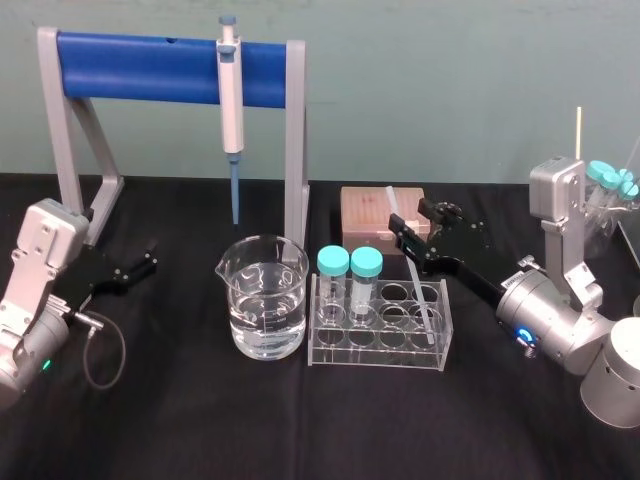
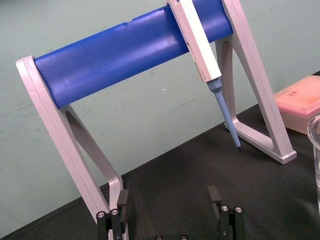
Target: Pick up the stirring rod with one hand, then place it down.
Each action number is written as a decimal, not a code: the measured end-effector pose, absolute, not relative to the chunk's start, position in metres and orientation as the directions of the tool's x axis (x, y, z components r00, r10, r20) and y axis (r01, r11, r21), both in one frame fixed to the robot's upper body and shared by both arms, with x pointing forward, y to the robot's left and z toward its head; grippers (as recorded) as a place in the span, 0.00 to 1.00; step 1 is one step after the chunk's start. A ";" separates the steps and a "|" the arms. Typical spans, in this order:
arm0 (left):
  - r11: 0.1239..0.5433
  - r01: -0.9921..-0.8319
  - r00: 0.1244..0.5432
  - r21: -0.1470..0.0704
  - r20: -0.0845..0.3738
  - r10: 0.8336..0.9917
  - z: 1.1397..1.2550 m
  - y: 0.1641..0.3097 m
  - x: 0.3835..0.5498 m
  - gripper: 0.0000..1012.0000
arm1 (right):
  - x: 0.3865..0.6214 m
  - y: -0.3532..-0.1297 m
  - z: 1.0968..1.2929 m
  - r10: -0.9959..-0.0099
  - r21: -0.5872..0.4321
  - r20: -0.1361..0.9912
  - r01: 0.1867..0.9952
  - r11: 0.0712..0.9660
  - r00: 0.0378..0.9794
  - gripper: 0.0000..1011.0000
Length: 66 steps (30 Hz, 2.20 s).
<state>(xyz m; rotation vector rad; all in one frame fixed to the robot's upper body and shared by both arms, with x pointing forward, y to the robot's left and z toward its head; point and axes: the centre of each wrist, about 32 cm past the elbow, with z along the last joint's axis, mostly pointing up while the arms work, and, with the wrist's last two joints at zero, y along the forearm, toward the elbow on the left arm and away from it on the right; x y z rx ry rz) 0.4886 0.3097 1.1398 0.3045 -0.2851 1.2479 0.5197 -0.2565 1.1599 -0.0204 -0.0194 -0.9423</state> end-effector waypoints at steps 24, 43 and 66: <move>0.287 -0.955 0.292 0.070 0.374 0.880 1.140 0.310 0.489 0.99 | 0.524 -0.271 1.183 -0.895 0.195 0.054 0.875 0.444 0.442 0.99; 0.287 -0.955 0.292 0.070 0.374 0.880 1.140 0.310 0.489 0.99 | 0.519 -0.269 1.160 -0.967 -0.007 0.063 0.970 0.245 0.245 0.99; 0.287 -0.955 0.292 0.070 0.374 0.880 1.140 0.310 0.489 0.99 | 0.519 -0.269 1.161 -0.968 0.003 0.063 0.970 0.242 0.241 0.99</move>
